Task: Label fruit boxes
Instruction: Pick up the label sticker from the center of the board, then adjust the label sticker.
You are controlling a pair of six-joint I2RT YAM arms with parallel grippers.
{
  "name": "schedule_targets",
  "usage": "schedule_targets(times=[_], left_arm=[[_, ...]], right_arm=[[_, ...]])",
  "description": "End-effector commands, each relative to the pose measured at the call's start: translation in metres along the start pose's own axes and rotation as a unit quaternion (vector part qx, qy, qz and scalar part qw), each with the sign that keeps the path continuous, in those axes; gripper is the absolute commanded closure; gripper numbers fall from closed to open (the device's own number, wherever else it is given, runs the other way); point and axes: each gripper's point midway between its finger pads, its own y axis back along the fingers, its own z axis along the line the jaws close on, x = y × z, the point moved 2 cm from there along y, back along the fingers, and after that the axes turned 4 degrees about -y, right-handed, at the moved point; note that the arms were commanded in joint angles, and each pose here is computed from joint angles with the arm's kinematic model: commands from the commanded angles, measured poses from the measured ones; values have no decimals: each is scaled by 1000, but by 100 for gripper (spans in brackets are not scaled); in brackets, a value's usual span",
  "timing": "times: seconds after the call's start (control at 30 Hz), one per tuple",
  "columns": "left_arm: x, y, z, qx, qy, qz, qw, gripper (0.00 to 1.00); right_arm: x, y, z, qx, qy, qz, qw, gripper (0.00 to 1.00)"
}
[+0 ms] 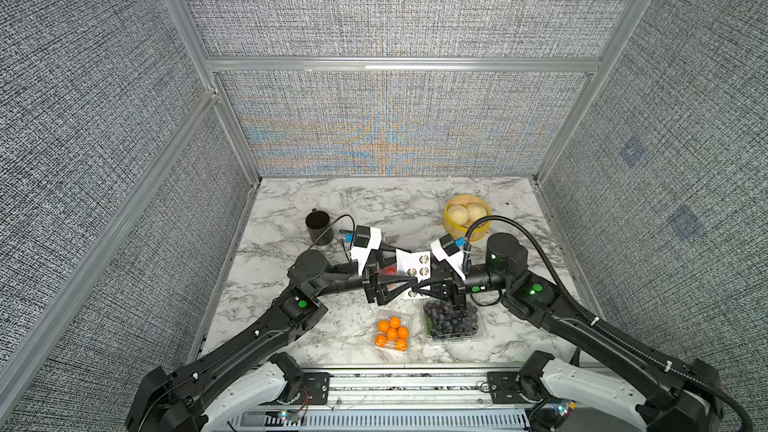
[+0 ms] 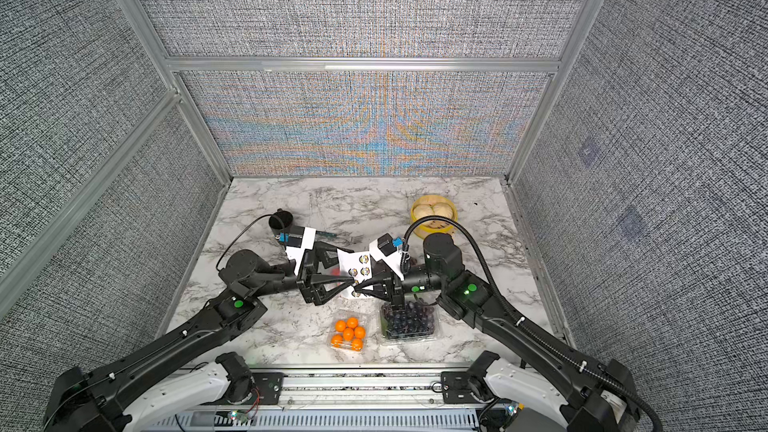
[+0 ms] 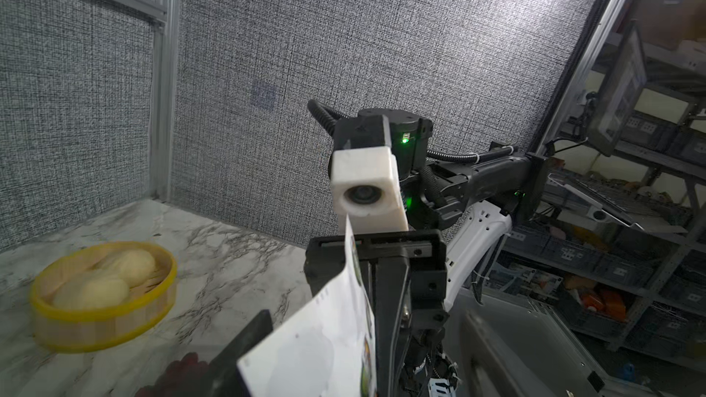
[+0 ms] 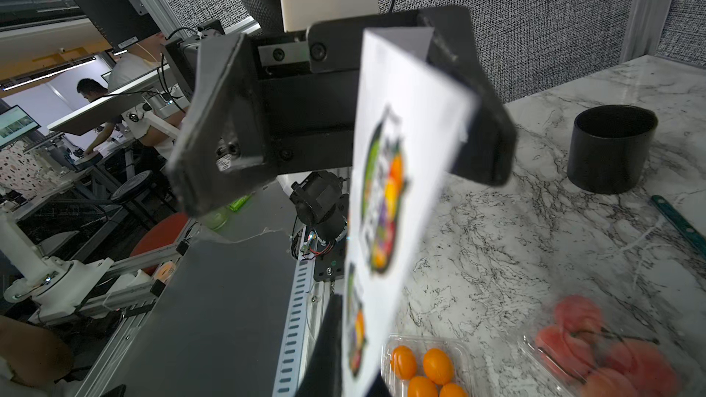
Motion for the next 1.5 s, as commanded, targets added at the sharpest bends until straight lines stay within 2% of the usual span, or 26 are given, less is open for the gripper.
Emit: schedule_targets(times=[0.0, 0.03, 0.1, 0.23, 0.4, 0.5, 0.6, 0.7, 0.73, 0.8, 0.87, 0.93, 1.03, 1.17, 1.3, 1.47], left_arm=[[-17, 0, -10, 24, -20, -33, 999, 42], [-17, -1, -9, 24, -16, -31, 999, 43], [-17, -4, -7, 26, -9, -27, 999, 58], [-14, -7, -3, 23, -3, -22, 999, 66], [-11, -8, -2, 25, 7, -17, 1000, 91], [-10, -6, 0, 13, 7, -16, 1000, 100], [-9, -4, 1, 5, 8, -12, 1000, 100], [-8, -3, 0, 2, 7, -8, 1000, 100], [-8, -2, 0, -1, 5, -5, 1000, 100], [-4, 0, 2, -11, 5, 3, 1000, 100], [0, 1, 2, -13, 5, 9, 1000, 100], [1, 2, 0, -8, 7, 11, 1000, 100], [3, 2, -3, 1, 10, 16, 1000, 100], [4, 4, -3, -5, 9, 18, 1000, 100], [3, 6, -4, -6, 6, 14, 1000, 100], [2, 4, -6, 3, 11, 13, 1000, 100]], right_arm=[[3, 0, 5, -18, 7, 5, 1000, 100], [2, 0, 6, -20, 6, 6, 1000, 100], [2, -1, 5, -21, 6, 6, 1000, 100], [1, -3, 4, -26, 6, 5, 1000, 100], [1, -4, 3, -25, 6, 6, 1000, 100], [0, -4, 2, -22, 9, 4, 1000, 100], [-1, -5, 0, -20, 10, 1, 1000, 100], [-7, -2, -3, -9, 12, -6, 1000, 64], [-9, 0, -4, -9, 14, -13, 1000, 58], [-19, 9, -5, 1, 19, -34, 999, 51], [-25, 15, -3, -1, 32, -47, 998, 48], [-33, 17, -2, -5, 41, -55, 998, 49], [-42, 16, 6, -30, 49, -54, 997, 56], [-48, 18, 17, -54, 63, -62, 995, 76], [-47, 21, 20, -52, 68, -66, 994, 92], [-48, 19, 16, -49, 62, -64, 995, 97]])
